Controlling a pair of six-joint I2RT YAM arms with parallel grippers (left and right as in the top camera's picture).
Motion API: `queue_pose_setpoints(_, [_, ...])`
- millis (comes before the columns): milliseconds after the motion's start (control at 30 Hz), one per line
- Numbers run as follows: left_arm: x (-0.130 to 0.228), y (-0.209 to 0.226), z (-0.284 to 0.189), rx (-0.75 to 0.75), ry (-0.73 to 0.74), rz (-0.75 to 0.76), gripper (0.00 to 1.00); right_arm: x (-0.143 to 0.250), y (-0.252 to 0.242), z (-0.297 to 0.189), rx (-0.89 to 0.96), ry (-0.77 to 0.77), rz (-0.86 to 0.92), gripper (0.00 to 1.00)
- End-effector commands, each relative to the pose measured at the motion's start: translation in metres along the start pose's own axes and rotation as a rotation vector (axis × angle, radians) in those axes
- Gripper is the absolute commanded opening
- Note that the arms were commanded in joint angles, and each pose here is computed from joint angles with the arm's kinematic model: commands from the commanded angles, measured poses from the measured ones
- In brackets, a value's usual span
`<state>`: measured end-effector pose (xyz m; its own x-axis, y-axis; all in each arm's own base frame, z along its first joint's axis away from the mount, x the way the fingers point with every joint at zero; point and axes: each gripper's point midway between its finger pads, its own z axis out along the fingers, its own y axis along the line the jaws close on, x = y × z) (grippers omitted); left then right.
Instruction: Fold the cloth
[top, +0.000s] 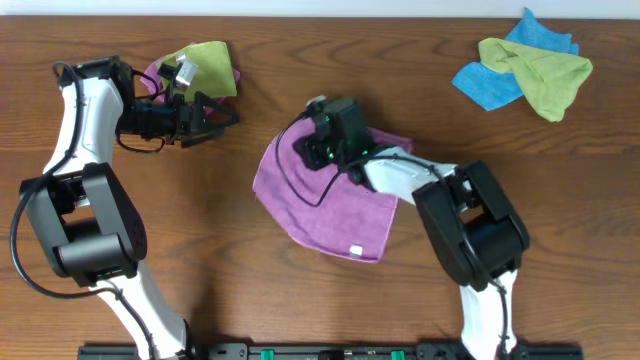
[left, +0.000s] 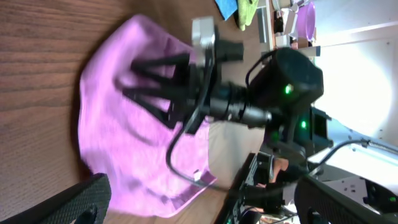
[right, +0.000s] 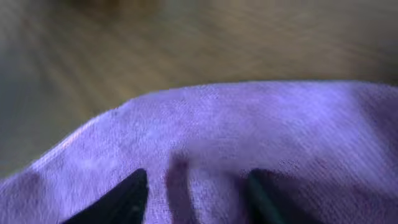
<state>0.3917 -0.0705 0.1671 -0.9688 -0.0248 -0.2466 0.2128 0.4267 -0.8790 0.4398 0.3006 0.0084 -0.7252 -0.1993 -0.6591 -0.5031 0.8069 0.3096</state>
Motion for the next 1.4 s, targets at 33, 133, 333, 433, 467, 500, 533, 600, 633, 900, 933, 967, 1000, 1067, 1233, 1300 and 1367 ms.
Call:
queue_pose_setpoints(33, [-0.005,-0.002,-0.003,0.004,-0.013,0.008,0.95,-0.002,-0.019,-0.002,-0.02,0.025,0.059,0.69])
queue_pose_setpoints(133, [-0.005,-0.002,-0.003,0.003,-0.014,0.01,0.95,-0.023,0.001,-0.02,-0.118,0.01,0.059,0.75])
queue_pose_setpoints(333, [-0.011,0.012,-0.004,-0.06,-0.021,0.001,0.95,-0.053,0.037,-0.076,-0.167,-0.008,0.04,0.78])
queue_pose_setpoints(433, [-0.013,0.025,-0.003,-0.135,-0.01,-0.023,0.95,-0.059,0.051,-0.109,-0.171,0.006,0.041,0.77])
queue_pose_setpoints(467, [-0.013,0.029,-0.002,-0.159,-0.005,-0.024,0.95,-0.059,0.056,-0.124,-0.169,0.018,0.045,0.77])
queue_pose_setpoints(500, [-0.014,0.034,-0.002,-0.181,-0.005,-0.029,0.96,-0.055,0.057,-0.138,-0.148,0.039,0.054,0.71])
queue_pose_setpoints(533, [-0.015,0.036,-0.001,-0.189,-0.008,-0.026,0.95,-0.051,0.055,-0.15,-0.125,0.059,0.064,0.68])
queue_pose_setpoints(600, [-0.017,0.042,0.001,-0.198,-0.02,-0.04,0.95,-0.038,0.05,-0.173,-0.071,0.106,0.084,0.63])
queue_pose_setpoints(633, [-0.018,0.045,0.002,-0.199,-0.025,-0.044,0.95,-0.031,0.047,-0.184,-0.04,0.128,0.091,0.64])
queue_pose_setpoints(900, [0.012,0.078,0.034,-0.162,-0.018,-0.121,0.95,0.037,0.031,-0.238,0.055,0.142,0.193,0.72])
queue_pose_setpoints(933, [0.015,0.083,0.039,-0.162,-0.022,-0.137,0.95,0.046,0.028,-0.241,0.059,0.134,0.224,0.73])
queue_pose_setpoints(967, [0.017,0.087,0.046,-0.162,-0.023,-0.142,0.95,0.051,0.027,-0.243,0.062,0.128,0.243,0.74])
queue_pose_setpoints(1000, [0.02,0.09,0.056,-0.16,-0.023,-0.15,0.95,0.058,0.026,-0.246,0.061,0.123,0.265,0.75])
queue_pose_setpoints(1067, [0.021,0.091,0.071,-0.158,-0.019,-0.143,0.95,0.065,0.027,-0.249,0.061,0.122,0.28,0.75])
queue_pose_setpoints(1233, [0.019,0.085,0.108,-0.175,0.011,-0.097,0.95,0.073,0.028,-0.251,0.054,0.144,0.293,0.75])
queue_pose_setpoints(1300, [0.021,0.082,0.122,-0.173,0.028,-0.084,0.95,0.074,0.029,-0.251,0.052,0.147,0.293,0.75])
queue_pose_setpoints(1367, [0.024,0.081,0.134,-0.168,0.046,-0.08,0.95,0.075,0.03,-0.251,0.044,0.153,0.296,0.75])
